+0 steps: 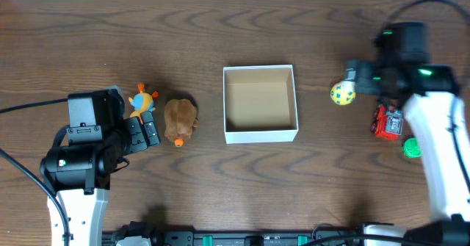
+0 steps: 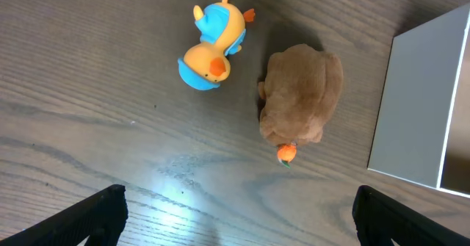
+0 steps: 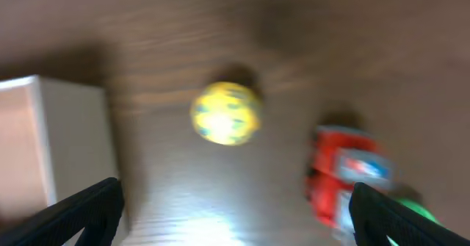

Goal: Pack container
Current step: 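Raise the right gripper and move it toward the red toy truck, then lower the right gripper over the red truck and grasp it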

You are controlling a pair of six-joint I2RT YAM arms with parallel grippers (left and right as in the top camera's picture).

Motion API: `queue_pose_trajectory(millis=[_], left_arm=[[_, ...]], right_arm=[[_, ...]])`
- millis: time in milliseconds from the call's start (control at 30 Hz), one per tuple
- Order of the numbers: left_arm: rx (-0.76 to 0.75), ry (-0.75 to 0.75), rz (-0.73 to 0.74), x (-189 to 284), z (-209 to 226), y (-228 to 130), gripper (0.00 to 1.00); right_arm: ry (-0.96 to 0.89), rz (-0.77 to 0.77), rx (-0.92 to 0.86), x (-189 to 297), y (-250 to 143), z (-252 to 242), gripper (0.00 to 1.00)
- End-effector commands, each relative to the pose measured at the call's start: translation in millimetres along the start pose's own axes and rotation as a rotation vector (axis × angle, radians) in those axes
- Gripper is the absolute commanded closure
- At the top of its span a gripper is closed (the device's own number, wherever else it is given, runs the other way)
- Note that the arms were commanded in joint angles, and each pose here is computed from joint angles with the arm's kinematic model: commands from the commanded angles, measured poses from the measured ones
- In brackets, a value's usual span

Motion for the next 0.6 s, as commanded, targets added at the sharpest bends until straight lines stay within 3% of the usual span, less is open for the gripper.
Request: queue_pose_trajectory(millis=[0, 233, 567], left_arm=[[0.005, -0.006, -0.013, 4.0, -1.4, 3.8, 0.02], [0.005, -0.006, -0.013, 4.0, -1.4, 3.8, 0.02], [0.005, -0.006, -0.013, 4.0, -1.4, 3.8, 0.02]], right_arm=[[-0.091, 0.053, -0.120, -6.5, -8.2, -39.5, 0.01], [-0.165, 0.182, -0.215, -31.6, -34.9, -92.5, 0.01], [-0.167, 0.293, -0.212, -71.8, -51.6, -99.1, 0.01]])
Point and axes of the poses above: each gripper's point midway between its finger pads, its own x axis back along the fingers, its own z axis along the line the jaws close on, y = z × x, the point moved 3 cm from there along x, back along the fingers, and after that the axes turned 1 degree about x, right-handed, at the moved point
